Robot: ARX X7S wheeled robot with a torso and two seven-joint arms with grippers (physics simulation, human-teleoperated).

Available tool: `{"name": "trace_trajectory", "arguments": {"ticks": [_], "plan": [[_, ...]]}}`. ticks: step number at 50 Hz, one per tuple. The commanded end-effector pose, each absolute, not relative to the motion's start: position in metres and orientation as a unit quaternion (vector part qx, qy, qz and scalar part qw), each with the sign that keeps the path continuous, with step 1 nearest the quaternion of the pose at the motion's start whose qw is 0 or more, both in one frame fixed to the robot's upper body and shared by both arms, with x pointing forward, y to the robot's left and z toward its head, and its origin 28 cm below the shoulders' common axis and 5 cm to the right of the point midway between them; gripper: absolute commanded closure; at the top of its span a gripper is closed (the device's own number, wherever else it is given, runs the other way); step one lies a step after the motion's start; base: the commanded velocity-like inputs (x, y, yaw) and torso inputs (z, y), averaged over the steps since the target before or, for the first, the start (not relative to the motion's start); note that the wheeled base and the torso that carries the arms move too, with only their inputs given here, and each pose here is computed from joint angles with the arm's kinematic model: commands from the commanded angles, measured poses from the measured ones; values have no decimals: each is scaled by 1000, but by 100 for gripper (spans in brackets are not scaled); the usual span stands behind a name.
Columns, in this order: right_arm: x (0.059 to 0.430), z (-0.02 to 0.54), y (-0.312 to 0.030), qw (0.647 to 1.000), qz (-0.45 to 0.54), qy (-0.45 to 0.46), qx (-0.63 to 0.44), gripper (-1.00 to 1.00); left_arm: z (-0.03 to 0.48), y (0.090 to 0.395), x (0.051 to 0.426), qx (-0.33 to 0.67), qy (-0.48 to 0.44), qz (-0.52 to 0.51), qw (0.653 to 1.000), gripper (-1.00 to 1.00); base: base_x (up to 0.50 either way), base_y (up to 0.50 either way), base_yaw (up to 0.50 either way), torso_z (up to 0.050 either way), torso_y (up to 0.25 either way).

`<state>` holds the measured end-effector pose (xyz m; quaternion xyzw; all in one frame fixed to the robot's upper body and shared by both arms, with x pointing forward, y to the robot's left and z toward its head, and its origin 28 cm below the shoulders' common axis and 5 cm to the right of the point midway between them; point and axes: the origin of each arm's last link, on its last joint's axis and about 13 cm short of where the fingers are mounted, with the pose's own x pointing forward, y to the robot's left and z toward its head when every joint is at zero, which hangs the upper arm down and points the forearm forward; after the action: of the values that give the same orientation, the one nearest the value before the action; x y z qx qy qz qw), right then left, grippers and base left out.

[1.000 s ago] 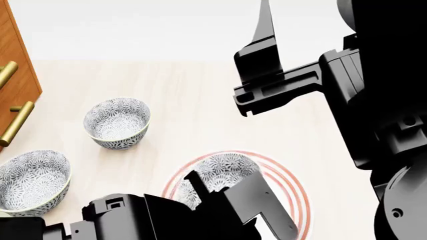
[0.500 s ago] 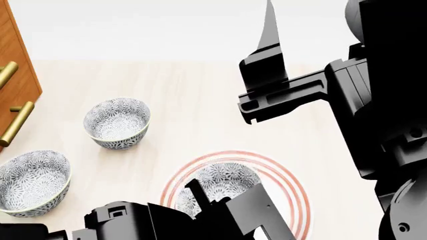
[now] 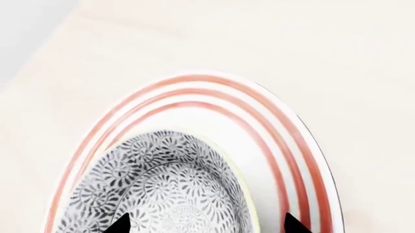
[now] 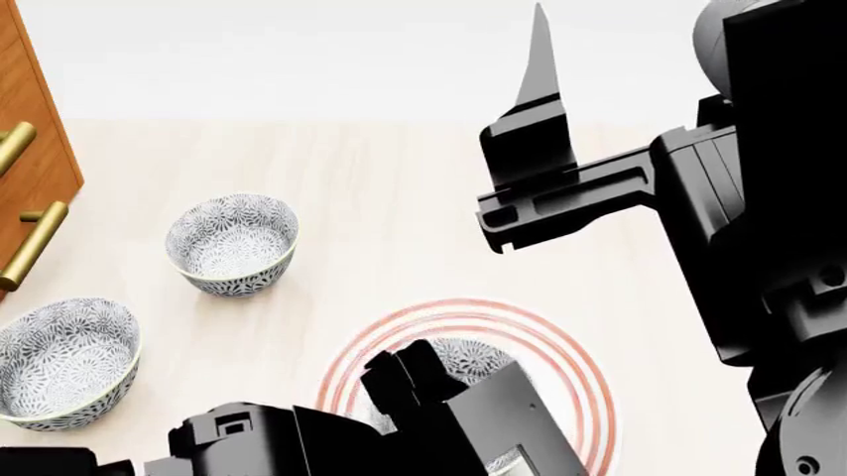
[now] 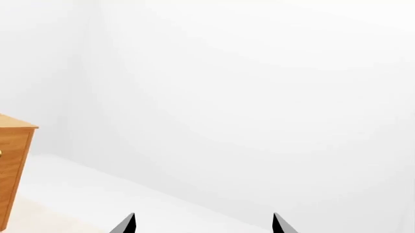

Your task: Put the bowl at the front on the plate.

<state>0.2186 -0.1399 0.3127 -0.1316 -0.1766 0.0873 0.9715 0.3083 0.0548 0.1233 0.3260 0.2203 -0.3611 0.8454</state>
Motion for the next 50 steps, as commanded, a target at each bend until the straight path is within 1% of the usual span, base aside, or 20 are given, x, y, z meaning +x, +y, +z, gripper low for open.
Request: {"name": "trace_trajectory", "arguments": {"ticks": [1, 16, 33, 50], "plan": [[218, 313, -140, 971, 87, -178, -132, -100, 125, 54, 310, 325, 211, -353, 852, -100, 0, 0, 0, 0, 0], [218, 313, -140, 971, 88, -180, -132, -100, 127, 53, 309, 321, 208, -366, 848, -100, 0, 0, 0, 0, 0], [220, 313, -138, 970, 93, -180, -134, -100, 150, 47, 313, 245, 226, -406, 851, -100, 0, 0, 0, 0, 0], [221, 314, -137, 970, 96, -178, -138, -100, 165, 45, 317, 197, 236, -429, 850, -100, 0, 0, 0, 0, 0]]}}
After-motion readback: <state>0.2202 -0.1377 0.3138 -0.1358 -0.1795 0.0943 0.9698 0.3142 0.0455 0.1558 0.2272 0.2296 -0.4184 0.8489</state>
